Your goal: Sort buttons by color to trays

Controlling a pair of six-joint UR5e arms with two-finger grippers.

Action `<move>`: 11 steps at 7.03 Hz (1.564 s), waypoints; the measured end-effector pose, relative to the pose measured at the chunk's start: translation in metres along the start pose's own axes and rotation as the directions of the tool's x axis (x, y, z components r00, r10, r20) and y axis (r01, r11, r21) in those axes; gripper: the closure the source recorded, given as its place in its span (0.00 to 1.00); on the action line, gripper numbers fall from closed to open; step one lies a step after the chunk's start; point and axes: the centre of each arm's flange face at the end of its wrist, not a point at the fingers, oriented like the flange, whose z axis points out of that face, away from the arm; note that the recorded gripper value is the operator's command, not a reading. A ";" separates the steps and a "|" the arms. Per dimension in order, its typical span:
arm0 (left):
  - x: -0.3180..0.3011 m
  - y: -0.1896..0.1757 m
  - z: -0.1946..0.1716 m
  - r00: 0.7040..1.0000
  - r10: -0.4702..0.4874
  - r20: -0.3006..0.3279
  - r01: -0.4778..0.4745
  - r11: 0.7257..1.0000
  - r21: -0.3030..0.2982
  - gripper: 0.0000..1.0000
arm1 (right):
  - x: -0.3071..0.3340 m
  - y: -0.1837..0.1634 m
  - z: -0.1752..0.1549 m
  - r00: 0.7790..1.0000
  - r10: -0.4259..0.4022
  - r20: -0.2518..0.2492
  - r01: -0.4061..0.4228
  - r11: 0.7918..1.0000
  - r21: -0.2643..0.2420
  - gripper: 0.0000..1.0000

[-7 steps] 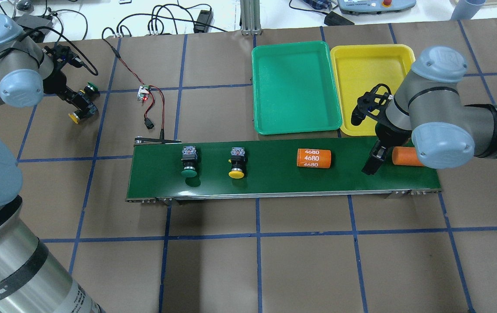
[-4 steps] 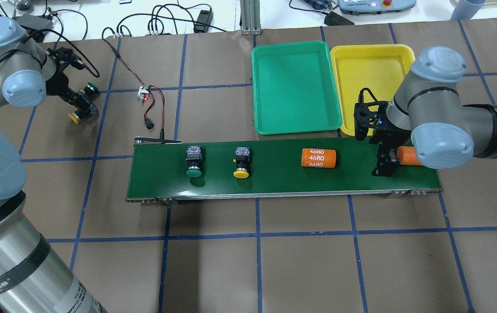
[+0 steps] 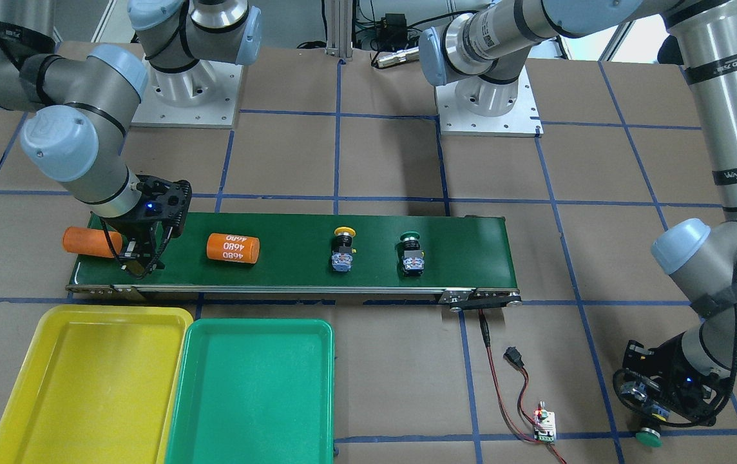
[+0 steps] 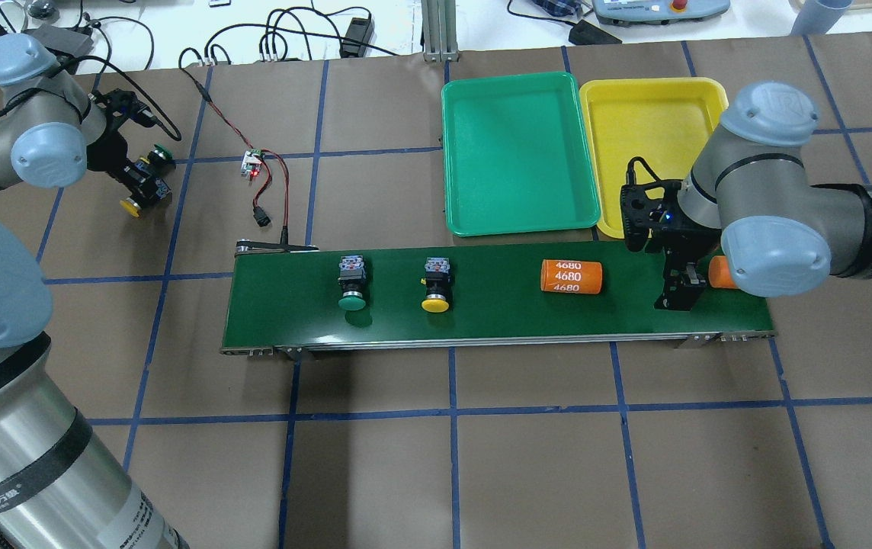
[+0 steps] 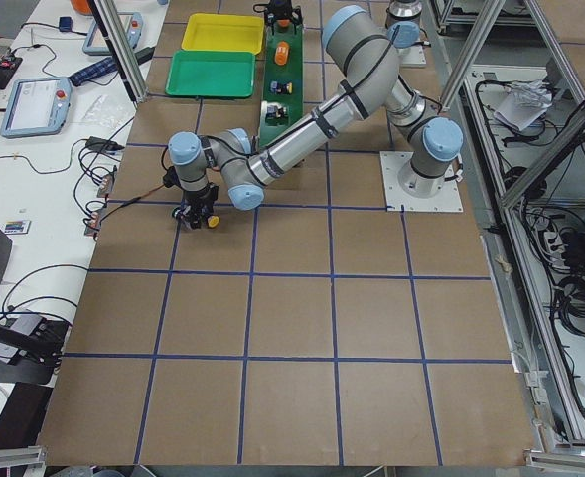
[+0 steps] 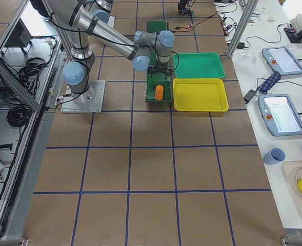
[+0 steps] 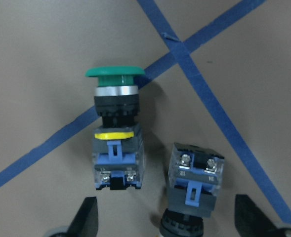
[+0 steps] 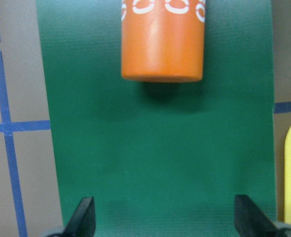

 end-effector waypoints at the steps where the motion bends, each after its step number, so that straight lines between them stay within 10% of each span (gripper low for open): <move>1: 0.003 0.000 -0.006 1.000 -0.001 -0.010 0.001 1.000 -0.008 1.00 | 0.000 0.000 0.000 1.000 -0.001 0.001 0.001 1.000 0.000 0.00; 7: 0.111 0.035 -0.139 0.930 -0.351 -0.111 0.338 0.934 -0.114 1.00 | 0.000 0.000 0.000 1.000 -0.001 0.001 0.001 1.000 0.000 0.00; 11: 0.237 0.052 -0.118 0.836 -0.536 -0.115 0.523 0.843 -0.130 1.00 | -0.001 0.000 0.001 1.000 -0.001 0.002 0.001 1.000 0.000 0.00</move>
